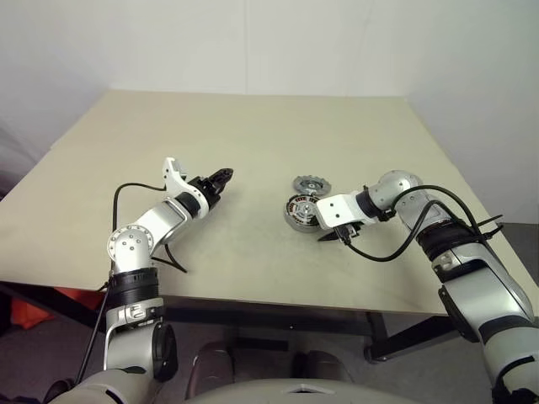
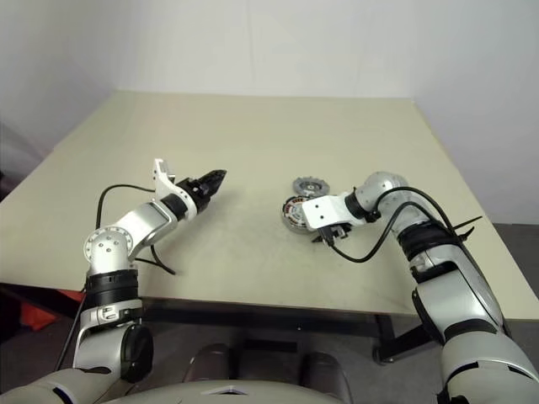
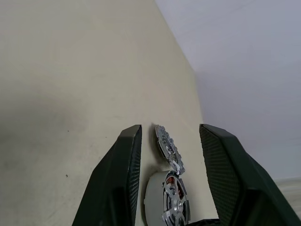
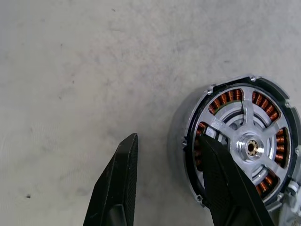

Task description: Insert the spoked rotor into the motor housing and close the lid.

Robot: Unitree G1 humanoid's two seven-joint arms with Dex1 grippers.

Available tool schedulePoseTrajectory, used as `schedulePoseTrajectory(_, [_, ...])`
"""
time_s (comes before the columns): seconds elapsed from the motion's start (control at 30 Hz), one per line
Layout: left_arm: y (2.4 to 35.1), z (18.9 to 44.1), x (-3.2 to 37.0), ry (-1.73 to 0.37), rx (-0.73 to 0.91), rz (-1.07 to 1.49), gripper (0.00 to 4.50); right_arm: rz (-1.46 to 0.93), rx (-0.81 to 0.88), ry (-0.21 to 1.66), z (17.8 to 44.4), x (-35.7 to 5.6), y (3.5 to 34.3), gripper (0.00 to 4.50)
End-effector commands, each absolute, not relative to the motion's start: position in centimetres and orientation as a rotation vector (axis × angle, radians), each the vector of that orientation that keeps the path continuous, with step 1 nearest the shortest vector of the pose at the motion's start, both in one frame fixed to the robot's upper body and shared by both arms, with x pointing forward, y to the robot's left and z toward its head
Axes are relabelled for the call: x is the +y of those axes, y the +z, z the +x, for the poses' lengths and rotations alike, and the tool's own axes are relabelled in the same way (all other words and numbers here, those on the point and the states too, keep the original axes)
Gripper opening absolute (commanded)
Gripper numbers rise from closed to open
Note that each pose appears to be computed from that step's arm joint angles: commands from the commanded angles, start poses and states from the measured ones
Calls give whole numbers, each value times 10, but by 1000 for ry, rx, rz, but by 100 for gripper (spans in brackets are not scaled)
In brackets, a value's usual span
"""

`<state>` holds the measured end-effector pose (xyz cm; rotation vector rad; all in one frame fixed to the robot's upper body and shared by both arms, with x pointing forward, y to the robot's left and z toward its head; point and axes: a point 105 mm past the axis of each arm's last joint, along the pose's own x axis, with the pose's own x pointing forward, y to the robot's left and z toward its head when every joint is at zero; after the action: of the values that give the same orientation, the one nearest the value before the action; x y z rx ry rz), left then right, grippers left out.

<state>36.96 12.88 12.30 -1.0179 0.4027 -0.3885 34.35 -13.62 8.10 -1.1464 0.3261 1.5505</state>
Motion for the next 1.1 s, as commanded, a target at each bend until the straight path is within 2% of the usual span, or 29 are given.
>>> schedulePoseTrajectory(0.03, [139, 372, 129, -417, 354, -1006, 205, -1161, 301, 1561, 344, -124, 83, 225])
schedulePoseTrajectory(0.13, [136, 369, 127, -417, 358, -1006, 205, -1178, 290, 1536, 351, -120, 87, 161])
schedulePoseTrajectory(0.27, [135, 367, 126, -410, 355, -1014, 205, -1202, 282, 1506, 358, -118, 89, 22])
schedulePoseTrajectory(0.3, [135, 367, 126, -408, 354, -1017, 205, -1203, 277, 1500, 359, -117, 90, 1])
schedulePoseTrajectory(0.73, [128, 363, 123, -397, 370, -1029, 205, -1155, 202, 1420, 372, -108, 108, 0])
schedulePoseTrajectory(0.87, [126, 362, 123, -392, 374, -1034, 205, -833, 230, 1315, 382, -89, 126, 0])
schedulePoseTrajectory(1.1, [124, 362, 128, -373, 369, -1036, 205, -456, 431, 1279, 364, -65, 130, 0])
